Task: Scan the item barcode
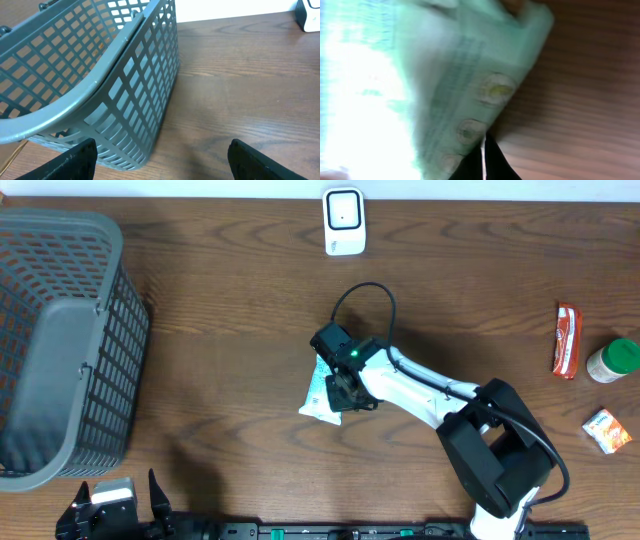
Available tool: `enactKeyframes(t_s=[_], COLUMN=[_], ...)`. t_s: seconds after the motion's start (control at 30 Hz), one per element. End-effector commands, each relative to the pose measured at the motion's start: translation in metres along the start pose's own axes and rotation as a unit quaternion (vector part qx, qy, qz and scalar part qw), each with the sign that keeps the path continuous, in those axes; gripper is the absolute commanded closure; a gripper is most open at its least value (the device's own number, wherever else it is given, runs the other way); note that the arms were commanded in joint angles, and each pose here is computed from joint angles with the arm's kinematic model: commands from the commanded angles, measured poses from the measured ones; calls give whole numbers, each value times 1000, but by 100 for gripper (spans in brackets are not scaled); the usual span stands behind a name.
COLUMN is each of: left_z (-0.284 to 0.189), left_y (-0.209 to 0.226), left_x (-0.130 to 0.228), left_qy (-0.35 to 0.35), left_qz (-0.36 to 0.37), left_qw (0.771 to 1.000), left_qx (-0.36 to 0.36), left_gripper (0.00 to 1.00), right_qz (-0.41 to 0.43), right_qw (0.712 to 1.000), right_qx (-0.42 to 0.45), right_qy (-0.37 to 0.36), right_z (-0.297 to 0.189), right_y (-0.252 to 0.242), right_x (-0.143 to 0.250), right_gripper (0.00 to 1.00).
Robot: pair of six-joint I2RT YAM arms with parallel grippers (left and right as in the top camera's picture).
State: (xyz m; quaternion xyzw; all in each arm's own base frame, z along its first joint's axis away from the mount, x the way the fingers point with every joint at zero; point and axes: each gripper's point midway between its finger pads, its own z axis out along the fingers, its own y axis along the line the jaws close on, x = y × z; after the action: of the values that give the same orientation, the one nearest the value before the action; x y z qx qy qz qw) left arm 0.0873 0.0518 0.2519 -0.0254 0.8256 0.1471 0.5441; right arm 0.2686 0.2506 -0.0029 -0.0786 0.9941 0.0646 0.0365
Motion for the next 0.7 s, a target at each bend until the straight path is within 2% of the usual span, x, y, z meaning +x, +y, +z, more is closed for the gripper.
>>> enactKeyframes(t_s=[0.0, 0.2, 0.33, 0.47, 0.6, 0.67], left_z=[-2, -2, -2, -2, -2, -2], left_y=[0, 0, 0, 0, 0, 0], left_x=[-1, -1, -1, -1, -1, -1], left_qy=[-5, -5, -5, -5, -5, -5], left_qz=[-1, -1, -1, -1, -1, -1], left_qw=[1000, 1000, 1000, 1000, 1000, 1000], left_qx=[1, 1, 1, 1, 1, 1], left_gripper=[16, 16, 16, 16, 16, 16], right_qz=[-18, -59, -37, -43, -41, -61], right_qw=[993, 984, 981, 964, 954, 944], right_qx=[-104, -169, -188, -261, -290, -307], right_qy=[58, 1, -3, -5, -60, -103], right_z=[8, 3, 0, -15, -34, -44], right_y=[45, 89, 93, 112, 113, 117], right_x=[33, 17, 10, 0, -31, -50], right_gripper=[99, 99, 99, 99, 99, 93])
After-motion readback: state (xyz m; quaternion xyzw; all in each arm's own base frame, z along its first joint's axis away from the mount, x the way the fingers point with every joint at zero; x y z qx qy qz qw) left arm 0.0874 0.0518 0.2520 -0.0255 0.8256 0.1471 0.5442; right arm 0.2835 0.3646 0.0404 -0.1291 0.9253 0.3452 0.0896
